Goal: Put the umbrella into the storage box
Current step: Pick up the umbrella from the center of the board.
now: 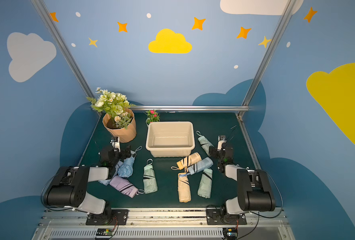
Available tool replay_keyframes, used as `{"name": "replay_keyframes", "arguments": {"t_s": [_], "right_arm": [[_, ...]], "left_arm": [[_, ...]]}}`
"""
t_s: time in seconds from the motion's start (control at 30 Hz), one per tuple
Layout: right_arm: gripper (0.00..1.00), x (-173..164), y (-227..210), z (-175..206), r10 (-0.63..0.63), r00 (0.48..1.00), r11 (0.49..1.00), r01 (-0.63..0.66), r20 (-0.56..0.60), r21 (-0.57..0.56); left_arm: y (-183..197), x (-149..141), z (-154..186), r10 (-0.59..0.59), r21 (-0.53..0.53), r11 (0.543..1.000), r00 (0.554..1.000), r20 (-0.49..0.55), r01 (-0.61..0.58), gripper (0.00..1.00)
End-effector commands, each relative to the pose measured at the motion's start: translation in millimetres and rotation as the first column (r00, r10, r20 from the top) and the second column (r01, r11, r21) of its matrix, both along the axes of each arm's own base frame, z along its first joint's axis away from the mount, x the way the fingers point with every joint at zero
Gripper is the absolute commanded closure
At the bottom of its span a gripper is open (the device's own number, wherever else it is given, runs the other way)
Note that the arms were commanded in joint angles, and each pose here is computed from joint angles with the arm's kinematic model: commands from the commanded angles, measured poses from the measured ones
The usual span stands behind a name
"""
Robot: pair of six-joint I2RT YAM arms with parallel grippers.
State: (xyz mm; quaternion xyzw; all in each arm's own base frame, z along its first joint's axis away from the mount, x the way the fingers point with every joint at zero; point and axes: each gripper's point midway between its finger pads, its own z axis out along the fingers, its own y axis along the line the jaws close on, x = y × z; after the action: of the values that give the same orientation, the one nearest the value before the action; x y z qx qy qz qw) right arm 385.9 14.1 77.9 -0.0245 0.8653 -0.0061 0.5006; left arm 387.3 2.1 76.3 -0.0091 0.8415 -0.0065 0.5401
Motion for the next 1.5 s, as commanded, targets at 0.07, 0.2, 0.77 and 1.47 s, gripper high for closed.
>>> {"name": "replay_keyframes", "arguments": {"t_s": [0.07, 0.2, 0.77, 1.47], "right_arm": [[0.02, 7, 2, 8, 0.004, 1.0, 1.0, -0.004, 0.029, -0.003], [0.02, 7, 2, 8, 0.004, 1.0, 1.0, -0.004, 0.029, -0.002], [0.02, -11, -1, 69, -0.027, 0.999, 0.999, 0.026, 0.019, 0.025], [0.07, -181, 48, 51, -0.103, 0.615, 0.764, 0.552, -0.782, 0.333]], "left_arm": [[-2, 7, 6, -0.015, 0.006, 1.0, 1.0, 0.019, 0.015, 0.0], [-2, 7, 6, -0.015, 0.006, 1.0, 1.0, 0.019, 0.014, 0.0], [-3, -1, 52, -0.035, 0.001, 0.999, 0.999, 0.006, 0.035, 0.0], [-43, -91, 142, -0.071, -0.431, 0.9, 0.997, 0.016, 0.071, 0.0]]}}
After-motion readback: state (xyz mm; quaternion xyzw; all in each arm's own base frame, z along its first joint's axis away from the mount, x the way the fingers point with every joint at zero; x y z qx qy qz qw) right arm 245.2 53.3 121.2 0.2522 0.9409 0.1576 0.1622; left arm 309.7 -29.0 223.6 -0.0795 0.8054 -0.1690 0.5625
